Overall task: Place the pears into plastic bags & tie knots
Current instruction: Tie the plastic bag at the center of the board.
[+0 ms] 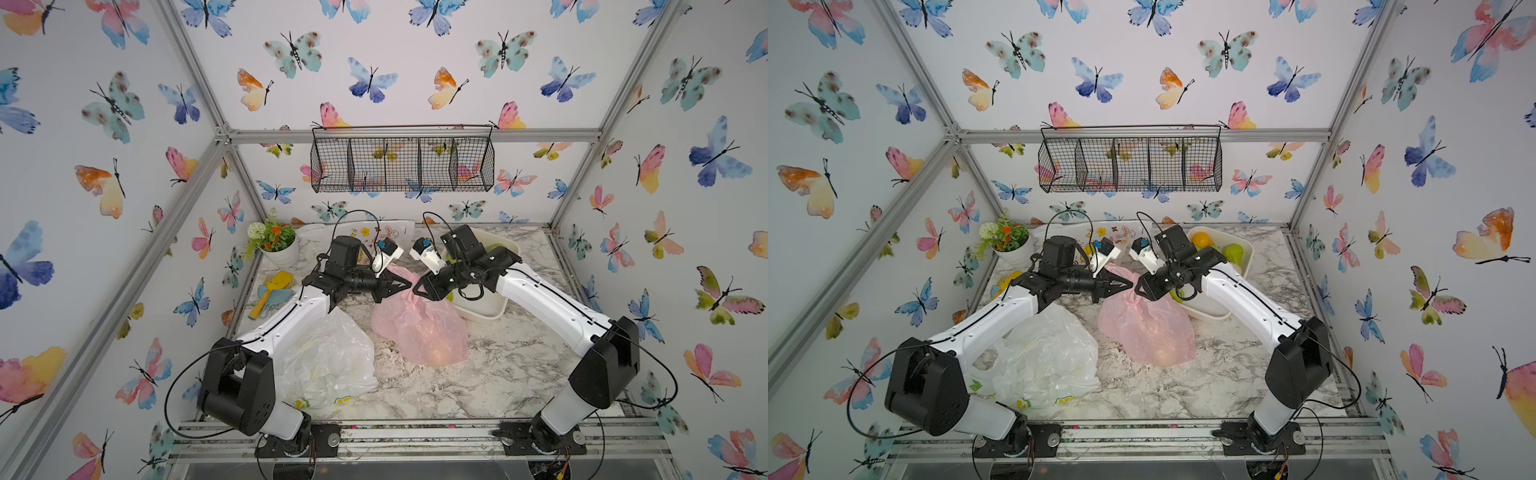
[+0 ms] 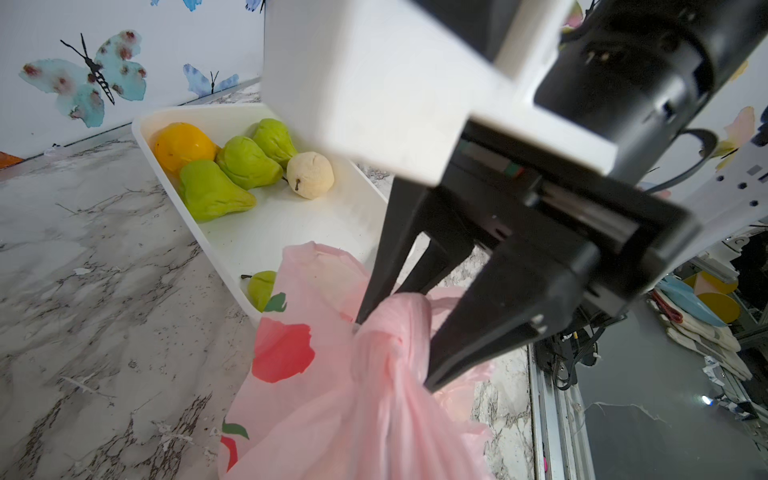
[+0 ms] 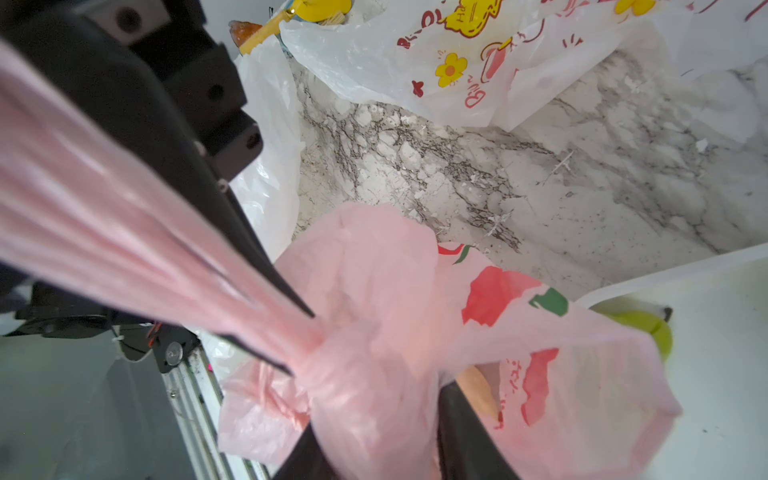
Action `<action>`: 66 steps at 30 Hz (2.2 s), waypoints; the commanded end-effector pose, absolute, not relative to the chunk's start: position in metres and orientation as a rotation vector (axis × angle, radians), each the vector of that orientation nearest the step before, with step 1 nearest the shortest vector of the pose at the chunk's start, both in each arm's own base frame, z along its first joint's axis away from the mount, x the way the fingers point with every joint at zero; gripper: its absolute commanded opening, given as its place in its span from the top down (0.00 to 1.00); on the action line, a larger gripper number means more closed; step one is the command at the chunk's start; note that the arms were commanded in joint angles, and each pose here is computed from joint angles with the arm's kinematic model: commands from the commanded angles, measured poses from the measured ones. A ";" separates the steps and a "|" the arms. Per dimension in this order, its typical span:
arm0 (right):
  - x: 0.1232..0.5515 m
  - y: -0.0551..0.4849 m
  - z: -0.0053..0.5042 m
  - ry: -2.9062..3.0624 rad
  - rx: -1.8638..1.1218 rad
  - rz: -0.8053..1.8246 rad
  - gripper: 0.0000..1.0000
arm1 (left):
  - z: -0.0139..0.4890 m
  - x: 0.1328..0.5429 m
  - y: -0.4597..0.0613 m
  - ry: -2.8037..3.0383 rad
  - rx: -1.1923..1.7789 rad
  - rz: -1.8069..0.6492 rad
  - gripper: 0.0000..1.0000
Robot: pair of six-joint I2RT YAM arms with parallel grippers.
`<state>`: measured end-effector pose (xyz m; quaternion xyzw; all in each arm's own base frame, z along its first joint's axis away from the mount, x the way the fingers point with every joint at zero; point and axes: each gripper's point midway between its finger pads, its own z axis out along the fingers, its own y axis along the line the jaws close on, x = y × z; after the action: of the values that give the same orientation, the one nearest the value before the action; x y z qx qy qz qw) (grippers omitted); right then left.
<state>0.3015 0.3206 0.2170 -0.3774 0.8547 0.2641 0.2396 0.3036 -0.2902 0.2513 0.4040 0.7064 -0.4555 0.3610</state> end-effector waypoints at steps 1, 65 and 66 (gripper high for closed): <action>0.317 0.319 0.211 2.337 -0.978 0.643 0.75 | 0.268 0.291 -0.292 1.753 1.039 -1.233 1.00; 0.289 0.366 0.304 1.122 -0.753 0.929 0.98 | 0.252 0.219 -0.272 1.825 0.982 -1.281 0.54; 0.288 0.365 0.301 1.116 -0.758 0.934 0.98 | 0.264 0.221 -0.265 1.796 0.949 -1.277 0.51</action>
<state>0.3010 0.3687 0.2749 -0.3321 0.5614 0.3925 0.6485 0.2193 -0.2821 0.2346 0.3766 0.7128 -0.4944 0.3251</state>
